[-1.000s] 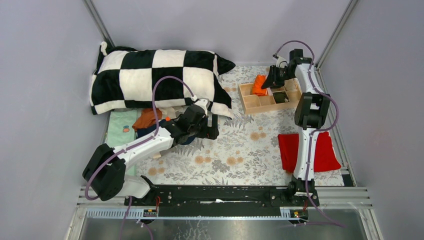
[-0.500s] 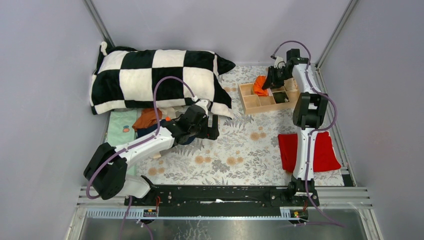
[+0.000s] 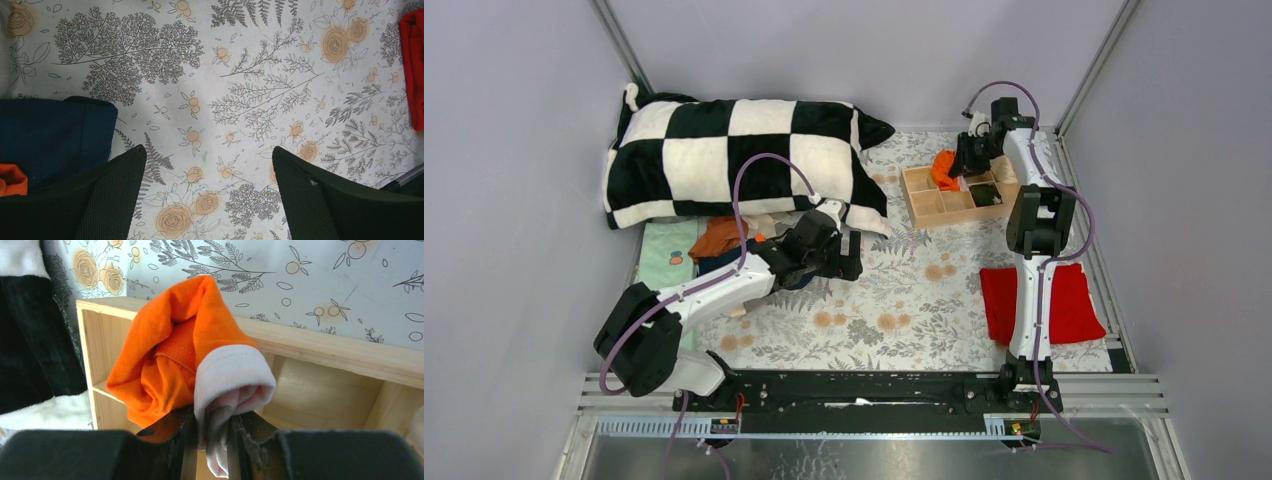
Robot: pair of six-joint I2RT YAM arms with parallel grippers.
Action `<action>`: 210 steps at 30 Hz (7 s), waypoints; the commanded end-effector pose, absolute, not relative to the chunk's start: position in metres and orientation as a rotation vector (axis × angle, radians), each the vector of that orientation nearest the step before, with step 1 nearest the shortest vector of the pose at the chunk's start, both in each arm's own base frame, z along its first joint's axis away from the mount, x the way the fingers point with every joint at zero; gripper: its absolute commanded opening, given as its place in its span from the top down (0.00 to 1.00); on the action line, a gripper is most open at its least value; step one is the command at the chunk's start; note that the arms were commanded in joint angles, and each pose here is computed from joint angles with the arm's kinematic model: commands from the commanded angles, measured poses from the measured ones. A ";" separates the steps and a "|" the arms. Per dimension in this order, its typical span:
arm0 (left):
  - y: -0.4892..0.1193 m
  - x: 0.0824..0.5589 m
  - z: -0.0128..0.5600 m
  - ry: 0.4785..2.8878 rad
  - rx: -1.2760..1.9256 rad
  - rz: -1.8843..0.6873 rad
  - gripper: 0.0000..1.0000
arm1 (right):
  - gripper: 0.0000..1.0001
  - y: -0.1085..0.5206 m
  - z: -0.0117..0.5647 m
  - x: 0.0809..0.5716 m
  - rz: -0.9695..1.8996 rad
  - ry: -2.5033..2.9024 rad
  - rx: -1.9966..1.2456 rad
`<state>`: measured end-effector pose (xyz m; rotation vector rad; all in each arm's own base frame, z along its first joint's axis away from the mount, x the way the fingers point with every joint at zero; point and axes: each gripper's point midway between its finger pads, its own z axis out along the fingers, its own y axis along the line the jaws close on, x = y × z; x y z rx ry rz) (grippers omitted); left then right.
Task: Roll the underwear
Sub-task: Place the underwear in the storage box.
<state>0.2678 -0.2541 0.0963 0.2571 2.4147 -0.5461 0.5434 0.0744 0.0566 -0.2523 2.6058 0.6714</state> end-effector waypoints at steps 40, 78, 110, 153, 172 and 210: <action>-0.260 0.276 0.108 2.386 0.272 -0.571 0.01 | 0.55 0.075 0.052 0.562 0.251 2.548 -0.300; -0.258 0.273 0.106 2.398 0.283 -0.562 0.01 | 0.29 0.073 0.125 0.568 0.255 2.395 -0.253; -0.257 0.274 0.108 2.389 0.306 -0.550 0.01 | 0.00 0.090 0.128 0.580 0.156 2.294 0.111; -0.254 0.274 0.102 2.394 0.325 -0.530 0.01 | 0.23 0.078 0.094 0.588 0.068 2.357 0.100; -0.256 0.275 0.100 2.401 0.324 -0.537 0.01 | 0.89 0.084 0.088 0.586 0.078 2.367 -0.091; -0.254 0.272 0.111 2.387 0.301 -0.556 0.01 | 0.43 0.084 0.060 0.564 0.064 2.407 -0.123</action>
